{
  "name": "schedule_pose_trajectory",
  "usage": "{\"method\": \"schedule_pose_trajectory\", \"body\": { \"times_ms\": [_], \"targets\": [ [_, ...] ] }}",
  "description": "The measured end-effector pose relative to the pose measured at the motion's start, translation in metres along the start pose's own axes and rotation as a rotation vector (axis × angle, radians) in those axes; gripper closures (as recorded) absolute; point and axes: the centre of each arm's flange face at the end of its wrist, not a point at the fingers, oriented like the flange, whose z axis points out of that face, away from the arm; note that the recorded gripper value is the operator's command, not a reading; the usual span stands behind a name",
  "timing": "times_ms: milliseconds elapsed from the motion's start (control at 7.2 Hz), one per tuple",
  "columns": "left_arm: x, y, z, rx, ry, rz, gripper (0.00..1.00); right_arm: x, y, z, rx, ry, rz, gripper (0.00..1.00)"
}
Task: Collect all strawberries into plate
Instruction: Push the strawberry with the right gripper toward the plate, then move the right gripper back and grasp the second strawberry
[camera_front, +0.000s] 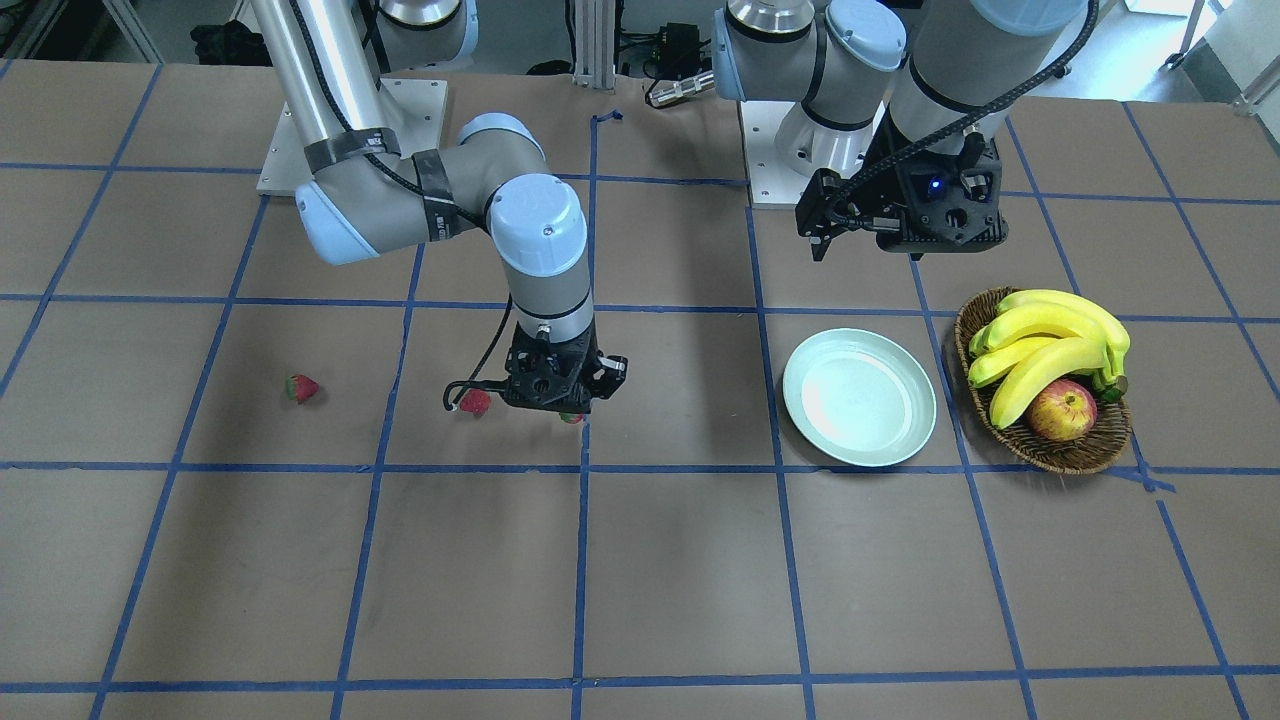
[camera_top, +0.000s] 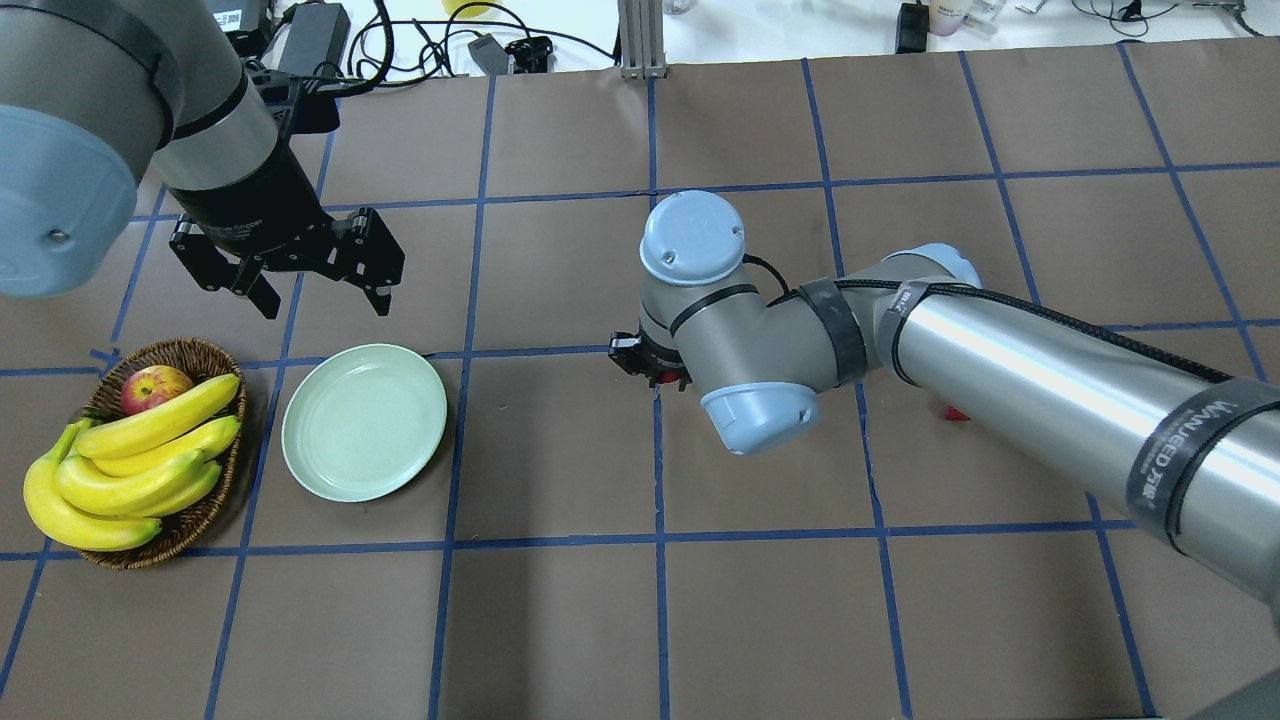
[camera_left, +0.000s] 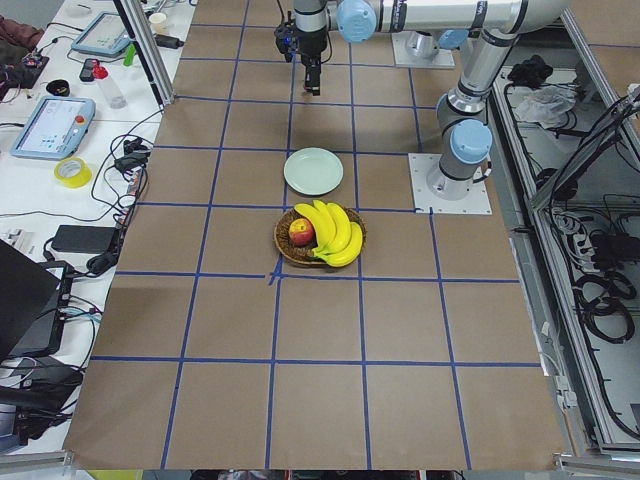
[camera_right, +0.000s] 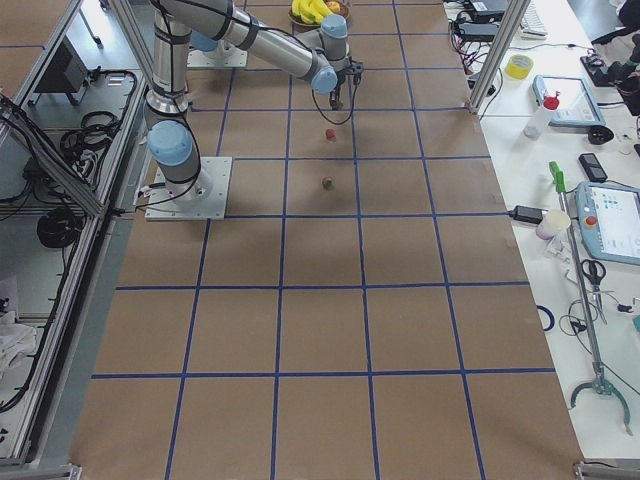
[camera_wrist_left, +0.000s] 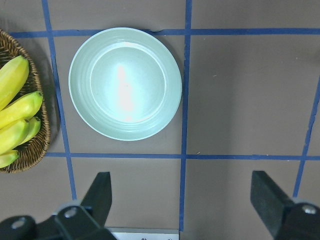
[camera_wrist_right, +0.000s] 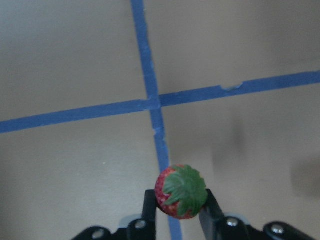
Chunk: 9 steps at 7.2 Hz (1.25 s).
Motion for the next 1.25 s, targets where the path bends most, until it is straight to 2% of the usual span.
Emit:
{"method": "schedule_pose_trajectory", "body": {
  "times_ms": [278,417,556,695,973,1251],
  "targets": [
    [0.000,0.000,-0.001,0.003,0.000,-0.001,0.00,-0.049,0.028,0.007,-0.016,-0.027,0.041,0.91],
    [0.000,0.001,-0.001,0.003,0.000,-0.001,0.00,-0.073,0.037,0.016,-0.034,-0.040,0.068,0.82],
    [0.000,0.001,-0.001,0.002,-0.002,0.000,0.00,-0.090,0.043,0.024,-0.045,-0.046,0.087,0.27],
    [0.000,0.001,-0.001,0.001,-0.005,0.000,0.00,-0.097,0.045,0.027,-0.052,-0.045,0.095,0.00],
    [0.000,0.001,-0.001,0.001,-0.009,0.001,0.00,-0.096,0.049,0.028,-0.089,-0.004,0.103,0.00],
    [0.000,0.001,-0.001,0.001,-0.009,0.001,0.00,-0.076,0.040,0.005,-0.111,0.056,0.077,0.00]
  ]
}}
